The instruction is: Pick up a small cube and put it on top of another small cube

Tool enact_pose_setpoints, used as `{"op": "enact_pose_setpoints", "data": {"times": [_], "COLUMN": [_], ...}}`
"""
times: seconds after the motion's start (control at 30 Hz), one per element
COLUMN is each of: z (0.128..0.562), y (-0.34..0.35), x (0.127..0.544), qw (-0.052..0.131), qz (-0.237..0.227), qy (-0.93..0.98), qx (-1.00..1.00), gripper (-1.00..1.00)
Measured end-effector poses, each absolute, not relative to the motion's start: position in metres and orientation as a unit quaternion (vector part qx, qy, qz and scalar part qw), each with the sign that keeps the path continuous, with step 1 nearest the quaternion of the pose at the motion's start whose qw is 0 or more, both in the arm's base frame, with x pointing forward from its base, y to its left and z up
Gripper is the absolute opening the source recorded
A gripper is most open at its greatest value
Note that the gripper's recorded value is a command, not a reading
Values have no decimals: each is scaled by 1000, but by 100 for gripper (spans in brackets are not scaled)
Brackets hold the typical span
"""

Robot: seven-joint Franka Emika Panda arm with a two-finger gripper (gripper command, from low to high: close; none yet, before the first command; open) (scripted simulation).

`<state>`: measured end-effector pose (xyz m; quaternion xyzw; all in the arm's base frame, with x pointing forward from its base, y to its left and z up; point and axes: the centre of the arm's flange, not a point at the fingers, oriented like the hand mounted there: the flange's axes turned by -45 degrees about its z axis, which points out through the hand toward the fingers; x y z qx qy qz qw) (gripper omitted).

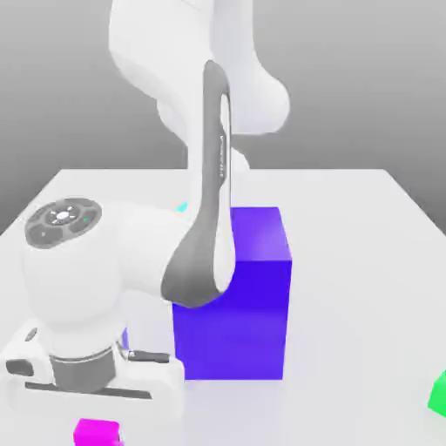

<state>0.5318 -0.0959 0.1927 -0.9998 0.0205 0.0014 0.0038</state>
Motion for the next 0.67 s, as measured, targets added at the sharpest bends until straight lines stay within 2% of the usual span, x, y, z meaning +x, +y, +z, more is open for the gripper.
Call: {"op": "enact_pose_setpoints", "data": {"times": [0.13, 0.27, 0.43, 0.53, 0.57, 0.67], "z": [204, 214, 228, 201, 188, 188], "y": [4, 105, 231, 307, 320, 320], "x": [539, 526, 480, 445, 438, 438], "qw": [8, 9, 6, 1, 1, 1], "qz": [4, 5, 4, 1, 0, 0], "qy": [-45, -111, -199, -253, -263, -263], "qx": [-999, -994, -980, -967, -965, -965], "gripper": [-100, -100, -100, -100, 100, 100]}}
